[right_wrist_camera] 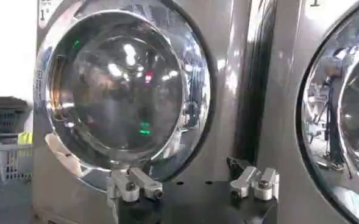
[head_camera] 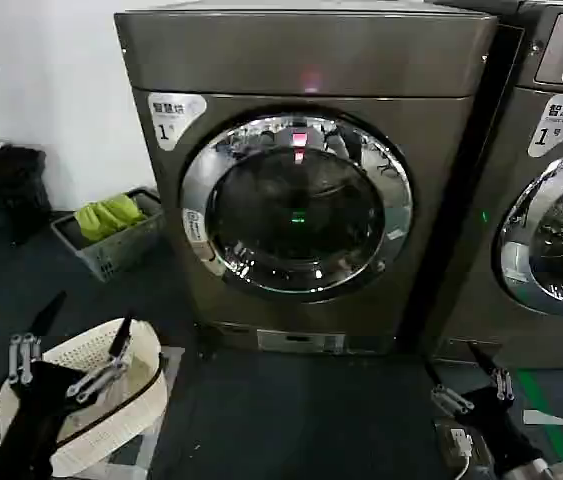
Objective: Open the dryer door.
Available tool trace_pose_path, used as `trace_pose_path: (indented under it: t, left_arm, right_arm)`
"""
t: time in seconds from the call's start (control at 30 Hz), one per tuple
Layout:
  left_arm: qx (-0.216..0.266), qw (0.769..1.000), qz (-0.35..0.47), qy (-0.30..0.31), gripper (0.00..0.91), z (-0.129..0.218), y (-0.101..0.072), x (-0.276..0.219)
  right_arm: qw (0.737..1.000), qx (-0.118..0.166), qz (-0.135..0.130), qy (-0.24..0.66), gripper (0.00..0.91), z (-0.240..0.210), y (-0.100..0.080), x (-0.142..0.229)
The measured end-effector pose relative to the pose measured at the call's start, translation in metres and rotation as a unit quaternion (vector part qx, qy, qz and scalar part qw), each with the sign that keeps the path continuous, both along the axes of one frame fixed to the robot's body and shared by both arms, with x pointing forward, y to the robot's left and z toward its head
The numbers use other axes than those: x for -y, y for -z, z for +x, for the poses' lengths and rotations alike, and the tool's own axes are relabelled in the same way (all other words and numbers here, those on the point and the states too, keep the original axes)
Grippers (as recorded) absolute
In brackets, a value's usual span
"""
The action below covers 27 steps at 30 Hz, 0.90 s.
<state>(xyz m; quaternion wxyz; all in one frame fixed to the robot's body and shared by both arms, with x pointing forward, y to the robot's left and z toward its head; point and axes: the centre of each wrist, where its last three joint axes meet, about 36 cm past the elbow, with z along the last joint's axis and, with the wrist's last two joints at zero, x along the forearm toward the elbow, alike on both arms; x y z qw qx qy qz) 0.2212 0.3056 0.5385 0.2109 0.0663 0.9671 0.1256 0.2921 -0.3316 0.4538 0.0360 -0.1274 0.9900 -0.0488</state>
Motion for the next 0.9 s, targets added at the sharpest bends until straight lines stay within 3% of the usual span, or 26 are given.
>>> trace_pose_path:
  t: [0.9]
  left_arm:
    - [0.002,1.0,0.003,0.002,0.907,0.0,-0.001,0.001]
  right_arm:
    - [0.994,0.02,-0.032,-0.099,0.907,0.092,-0.018,-0.007]
